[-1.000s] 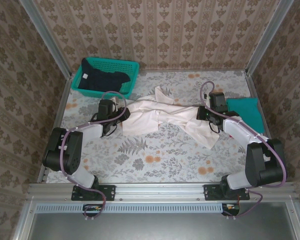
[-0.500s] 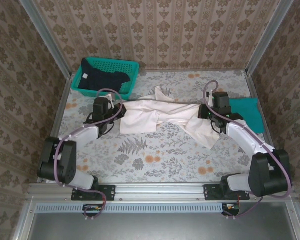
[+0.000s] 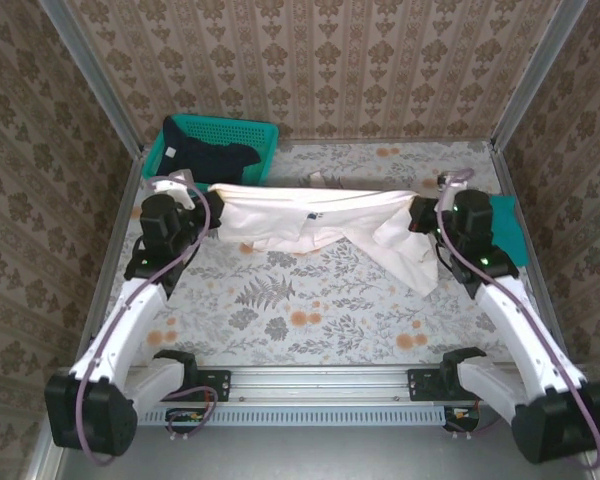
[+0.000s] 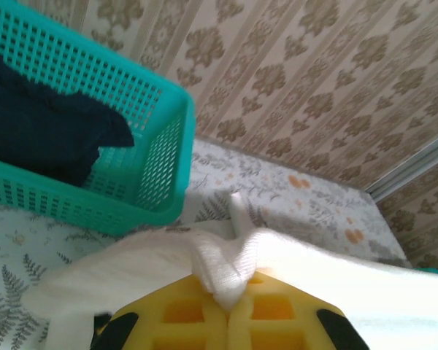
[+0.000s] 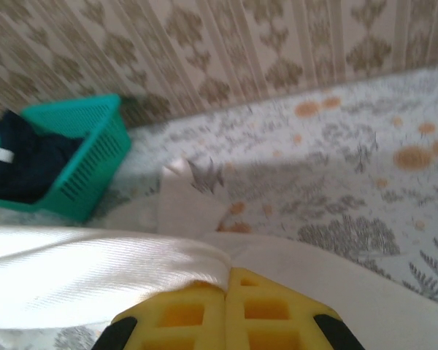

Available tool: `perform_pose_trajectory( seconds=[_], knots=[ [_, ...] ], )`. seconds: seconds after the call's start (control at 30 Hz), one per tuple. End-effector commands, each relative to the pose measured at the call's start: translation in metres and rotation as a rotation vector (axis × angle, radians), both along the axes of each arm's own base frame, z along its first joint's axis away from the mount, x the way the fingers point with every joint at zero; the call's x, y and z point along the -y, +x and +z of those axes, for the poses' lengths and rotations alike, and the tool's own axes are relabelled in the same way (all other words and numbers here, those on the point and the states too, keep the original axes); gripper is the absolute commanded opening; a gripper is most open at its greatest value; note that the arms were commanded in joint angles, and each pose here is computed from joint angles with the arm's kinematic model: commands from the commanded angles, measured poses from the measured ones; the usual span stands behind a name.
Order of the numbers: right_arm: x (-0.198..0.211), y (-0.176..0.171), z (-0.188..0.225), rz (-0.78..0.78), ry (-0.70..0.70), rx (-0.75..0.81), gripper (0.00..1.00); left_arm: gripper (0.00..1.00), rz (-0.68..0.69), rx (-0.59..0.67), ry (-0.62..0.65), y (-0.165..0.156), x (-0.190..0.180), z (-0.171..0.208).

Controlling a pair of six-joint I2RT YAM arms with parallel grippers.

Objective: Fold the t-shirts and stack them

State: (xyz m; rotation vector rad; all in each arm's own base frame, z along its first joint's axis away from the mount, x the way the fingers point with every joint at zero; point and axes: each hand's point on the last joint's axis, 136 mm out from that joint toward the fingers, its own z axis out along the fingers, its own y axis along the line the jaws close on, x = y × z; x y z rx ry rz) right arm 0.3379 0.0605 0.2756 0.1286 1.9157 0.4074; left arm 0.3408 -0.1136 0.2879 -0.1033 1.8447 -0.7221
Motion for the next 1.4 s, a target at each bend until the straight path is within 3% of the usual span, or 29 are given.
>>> perform_pose_trajectory(
  seconds=[0.0, 0.23, 0.53, 0.67, 0.97, 1.37],
  knots=[
    [0.011, -0.019, 0.069, -0.039, 0.014, 0.227, 0.00, 0.00, 0.069, 0.108, 0.064, -0.017, -0.020, 0.048],
    [-0.002, -0.050, 0.132, 0.061, 0.014, 0.386, 0.00, 0.00, 0.073, 0.257, 0.041, -0.052, -0.026, 0.125],
    [-0.022, -0.099, 0.206, 0.212, 0.015, 0.613, 0.00, 0.00, 0.095, 0.374, 0.057, -0.083, -0.036, 0.182],
    [-0.024, -0.089, 0.213, 0.224, -0.047, 0.584, 0.00, 0.00, 0.114, 0.386, 0.063, -0.077, -0.038, 0.195],
    [-0.016, -0.022, 0.201, 0.146, -0.130, 0.459, 0.00, 0.00, 0.095, 0.372, 0.098, -0.027, -0.025, 0.213],
    [-0.017, -0.086, 0.251, 0.186, -0.152, 0.612, 0.00, 0.00, 0.110, 0.491, 0.095, -0.073, -0.036, 0.252]
  ],
)
